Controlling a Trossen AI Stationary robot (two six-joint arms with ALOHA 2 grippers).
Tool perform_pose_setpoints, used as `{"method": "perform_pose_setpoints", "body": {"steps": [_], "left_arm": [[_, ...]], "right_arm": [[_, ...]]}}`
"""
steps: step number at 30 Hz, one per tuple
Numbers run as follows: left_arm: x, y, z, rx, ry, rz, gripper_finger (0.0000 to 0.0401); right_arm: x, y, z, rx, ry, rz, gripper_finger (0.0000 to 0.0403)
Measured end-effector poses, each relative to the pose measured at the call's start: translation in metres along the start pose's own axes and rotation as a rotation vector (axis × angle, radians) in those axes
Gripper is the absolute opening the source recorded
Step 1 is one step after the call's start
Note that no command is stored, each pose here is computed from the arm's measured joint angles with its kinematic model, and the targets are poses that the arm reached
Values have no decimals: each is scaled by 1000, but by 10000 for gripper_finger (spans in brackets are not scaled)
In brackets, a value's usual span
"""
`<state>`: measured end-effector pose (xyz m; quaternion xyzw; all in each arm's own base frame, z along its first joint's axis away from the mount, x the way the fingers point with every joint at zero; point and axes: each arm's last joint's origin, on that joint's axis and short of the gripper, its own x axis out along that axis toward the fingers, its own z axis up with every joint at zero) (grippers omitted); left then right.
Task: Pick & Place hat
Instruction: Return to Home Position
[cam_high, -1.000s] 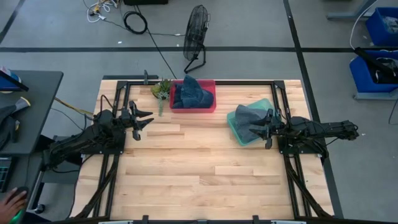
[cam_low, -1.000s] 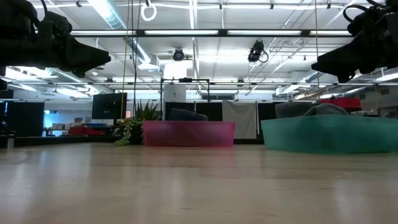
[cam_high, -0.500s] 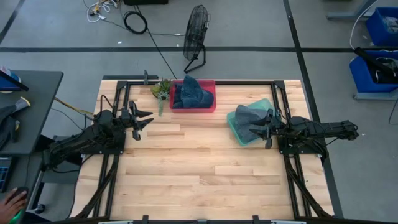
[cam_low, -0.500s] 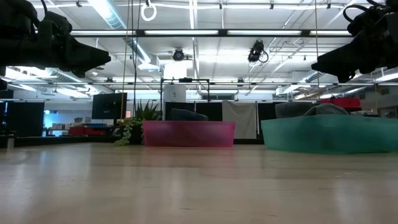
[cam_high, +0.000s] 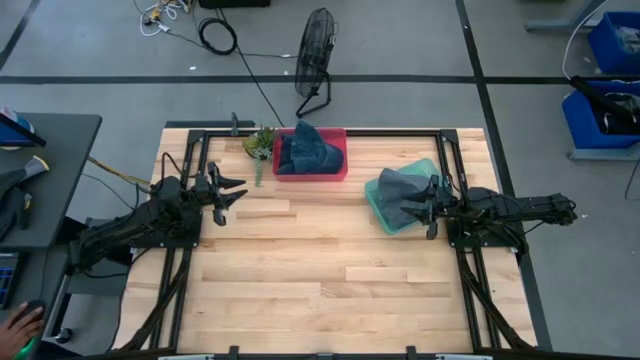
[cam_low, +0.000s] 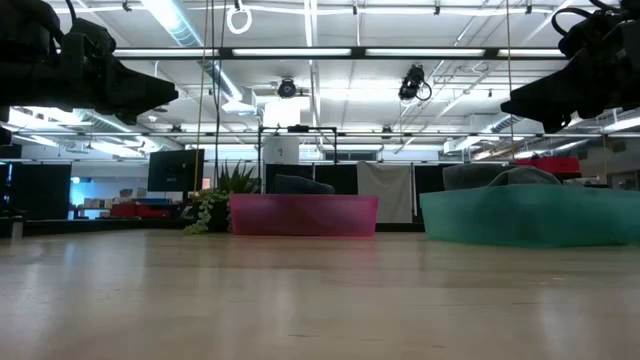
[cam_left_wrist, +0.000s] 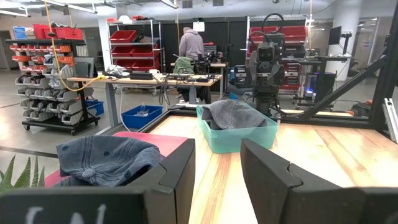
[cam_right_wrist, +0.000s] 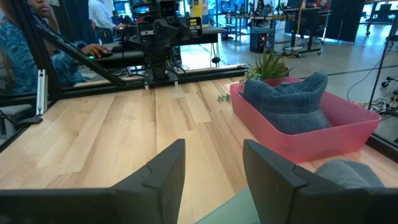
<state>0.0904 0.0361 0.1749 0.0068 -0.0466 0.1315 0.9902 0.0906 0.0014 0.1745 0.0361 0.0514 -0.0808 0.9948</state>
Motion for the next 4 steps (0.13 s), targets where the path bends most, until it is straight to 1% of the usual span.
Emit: {"method": "perform_pose_setpoints", "body": {"steps": [4], "left_arm": [[0, 0, 0, 0, 0, 0, 131]], "right_arm": [[0, 0, 0, 0, 0, 0, 165]]}}
